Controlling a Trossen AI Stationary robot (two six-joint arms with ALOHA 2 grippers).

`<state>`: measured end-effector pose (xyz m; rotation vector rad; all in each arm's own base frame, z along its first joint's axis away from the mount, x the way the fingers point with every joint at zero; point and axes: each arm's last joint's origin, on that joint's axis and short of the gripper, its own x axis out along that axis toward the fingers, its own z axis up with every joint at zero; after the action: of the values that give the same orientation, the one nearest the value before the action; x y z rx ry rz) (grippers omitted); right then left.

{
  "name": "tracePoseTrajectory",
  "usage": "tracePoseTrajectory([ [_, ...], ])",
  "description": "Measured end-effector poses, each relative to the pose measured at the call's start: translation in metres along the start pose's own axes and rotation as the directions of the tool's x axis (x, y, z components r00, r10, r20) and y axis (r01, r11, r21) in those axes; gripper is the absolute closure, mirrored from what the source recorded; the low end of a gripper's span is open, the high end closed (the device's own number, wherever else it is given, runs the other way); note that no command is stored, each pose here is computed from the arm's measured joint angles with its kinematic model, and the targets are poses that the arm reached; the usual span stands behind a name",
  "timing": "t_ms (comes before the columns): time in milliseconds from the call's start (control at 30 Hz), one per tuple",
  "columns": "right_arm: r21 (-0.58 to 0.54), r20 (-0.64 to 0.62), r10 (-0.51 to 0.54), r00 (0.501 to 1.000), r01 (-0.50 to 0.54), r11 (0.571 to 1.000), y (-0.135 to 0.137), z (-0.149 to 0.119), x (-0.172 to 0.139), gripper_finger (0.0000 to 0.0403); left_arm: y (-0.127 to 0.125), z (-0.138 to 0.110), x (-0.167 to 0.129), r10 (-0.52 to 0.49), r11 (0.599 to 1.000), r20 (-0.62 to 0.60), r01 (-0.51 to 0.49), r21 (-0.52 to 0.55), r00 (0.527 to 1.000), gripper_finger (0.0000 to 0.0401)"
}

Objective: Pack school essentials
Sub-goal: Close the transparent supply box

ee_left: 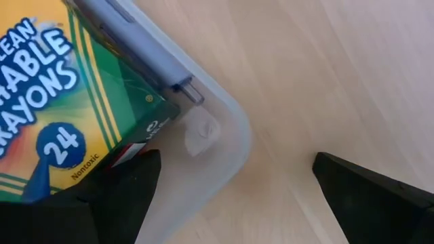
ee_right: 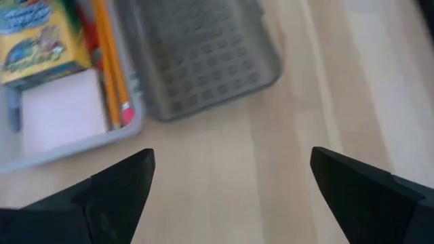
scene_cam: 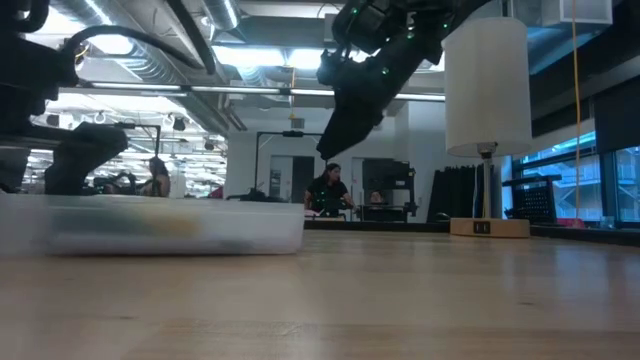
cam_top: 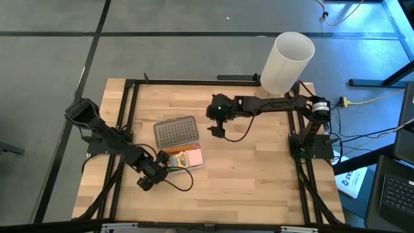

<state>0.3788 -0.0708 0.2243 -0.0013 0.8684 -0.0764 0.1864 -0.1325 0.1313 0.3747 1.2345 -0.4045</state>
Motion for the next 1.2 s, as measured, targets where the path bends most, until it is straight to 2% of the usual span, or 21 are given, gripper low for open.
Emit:
tracePoseTrajectory([
  [133, 0.030, 0.044, -0.037, 0.998, 0.036, 0.999, -0.019, 0.002, -0.001, 0.0006, -0.002, 0.005, -0.003, -0.015, 0.999, 0.000, 0.015, 0.031, 1.000, 0.0012],
  [233, 0.056, 0.049, -0.046, 0.998, 0.044, 0.998, -0.029, 0.000, 0.004, 0.0006, -0.004, 0.005, -0.004, -0.067, 0.997, 0.000, 0.067, 0.039, 0.998, 0.0012],
  [400, 0.000, 0.039, 0.083, 0.996, -0.083, 0.997, -0.027, -0.007, 0.027, 0.0006, -0.010, 0.004, -0.005, -0.109, 0.992, -0.011, 0.109, 0.068, 0.994, 0.0012],
  [533, -0.018, 0.029, 0.124, 0.992, -0.123, 0.992, -0.018, -0.009, 0.037, 0.0006, -0.014, 0.003, -0.005, -0.113, 0.991, -0.020, 0.114, 0.069, 0.993, 0.0012],
  [633, -0.026, 0.019, 0.060, 0.998, -0.059, 0.998, -0.011, -0.009, 0.041, 0.0006, -0.014, 0.002, -0.005, -0.112, 0.991, -0.024, 0.114, 0.069, 0.993, 0.0012],
  [767, -0.054, 0.054, -0.084, 0.995, 0.087, 0.995, -0.002, -0.002, 0.042, 0.0010, -0.014, 0.001, -0.005, -0.112, 0.988, -0.038, 0.115, 0.102, 0.993, 0.0012],
  [967, -0.154, 0.084, -0.090, 0.992, 0.102, 0.983, 0.015, 0.002, 0.042, 0.0015, -0.014, -0.002, -0.005, -0.106, 0.972, -0.067, 0.117, 0.205, 0.992, 0.0012],
  [1133, -0.088, 0.086, -0.234, 0.968, 0.242, 0.966, 0.022, 0.004, 0.041, 0.0016, -0.013, -0.004, -0.005, -0.086, 0.953, -0.083, 0.106, 0.283, 0.993, 0.0012],
  [1200, -0.084, 0.086, -0.244, 0.966, 0.251, 0.964, 0.024, 0.004, 0.041, 0.0016, -0.012, -0.004, -0.005, -0.068, 0.947, -0.082, 0.090, 0.307, 0.994, 0.0012],
])
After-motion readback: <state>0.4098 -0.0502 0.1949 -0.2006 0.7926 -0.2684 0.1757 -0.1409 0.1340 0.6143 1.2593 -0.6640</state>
